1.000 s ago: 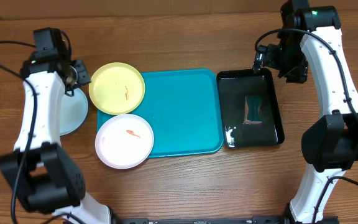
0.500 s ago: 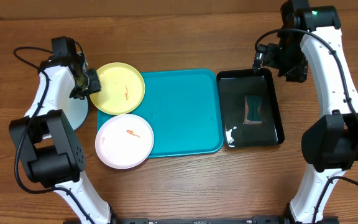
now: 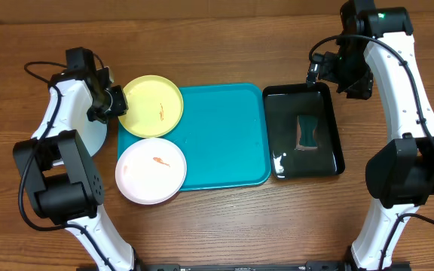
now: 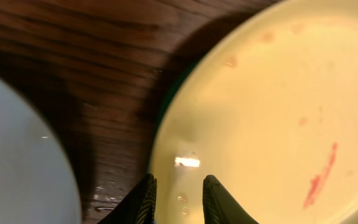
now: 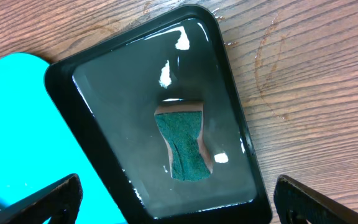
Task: Clean dirty plates on tray and stack at the side
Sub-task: 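Grip the yellow plate's left rim with the left gripper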
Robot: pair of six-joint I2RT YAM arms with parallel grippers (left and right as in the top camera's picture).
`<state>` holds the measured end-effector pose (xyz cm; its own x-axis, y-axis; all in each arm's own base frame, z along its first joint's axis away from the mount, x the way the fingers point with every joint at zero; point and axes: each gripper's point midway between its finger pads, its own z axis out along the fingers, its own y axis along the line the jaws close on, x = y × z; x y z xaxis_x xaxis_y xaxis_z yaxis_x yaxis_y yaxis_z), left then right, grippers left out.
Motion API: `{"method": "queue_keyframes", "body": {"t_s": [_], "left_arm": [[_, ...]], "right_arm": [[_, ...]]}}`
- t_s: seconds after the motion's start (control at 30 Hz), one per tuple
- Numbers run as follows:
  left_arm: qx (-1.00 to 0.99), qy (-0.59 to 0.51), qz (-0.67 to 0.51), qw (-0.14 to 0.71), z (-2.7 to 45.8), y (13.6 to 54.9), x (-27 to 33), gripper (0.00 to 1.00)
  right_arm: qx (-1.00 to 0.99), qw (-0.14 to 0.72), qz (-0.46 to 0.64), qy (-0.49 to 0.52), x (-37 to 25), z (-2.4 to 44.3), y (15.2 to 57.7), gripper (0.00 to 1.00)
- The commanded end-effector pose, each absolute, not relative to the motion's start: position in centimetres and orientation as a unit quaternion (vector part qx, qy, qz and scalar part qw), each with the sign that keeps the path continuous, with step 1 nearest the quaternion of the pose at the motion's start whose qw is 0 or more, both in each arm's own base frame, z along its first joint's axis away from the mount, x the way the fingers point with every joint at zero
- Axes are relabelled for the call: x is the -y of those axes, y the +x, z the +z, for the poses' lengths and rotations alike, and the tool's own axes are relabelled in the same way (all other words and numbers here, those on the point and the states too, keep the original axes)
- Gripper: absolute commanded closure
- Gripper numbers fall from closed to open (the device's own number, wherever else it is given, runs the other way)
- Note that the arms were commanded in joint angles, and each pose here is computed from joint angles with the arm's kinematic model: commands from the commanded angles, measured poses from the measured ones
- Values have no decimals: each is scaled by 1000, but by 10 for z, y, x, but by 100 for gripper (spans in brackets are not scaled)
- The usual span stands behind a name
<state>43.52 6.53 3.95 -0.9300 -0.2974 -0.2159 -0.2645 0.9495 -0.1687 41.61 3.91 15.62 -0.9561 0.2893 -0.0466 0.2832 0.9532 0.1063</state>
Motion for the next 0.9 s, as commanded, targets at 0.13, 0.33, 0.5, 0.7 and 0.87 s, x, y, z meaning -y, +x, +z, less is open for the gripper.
{"method": "queue_keyframes", "body": {"t_s": [0.13, 0.33, 0.5, 0.7, 0.87], "left_arm": [[-980, -98, -153, 86, 37, 427, -5, 71], [-983, -71, -145, 89, 47, 430, 12, 70], [-985, -56, -105, 126, 83, 451, -5, 78], [-986, -47, 23, 161, 83, 466, -49, 60], [-982, -21, 32, 187, 84, 478, -51, 55]], "right_arm": [[-987, 37, 53, 146, -38, 161, 416, 0], [-987, 36, 53, 146, -38, 161, 416, 0], [-987, 37, 53, 146, -38, 161, 416, 0], [-987, 37, 53, 146, -38, 161, 416, 0], [-987, 37, 53, 146, -38, 161, 416, 0]]}}
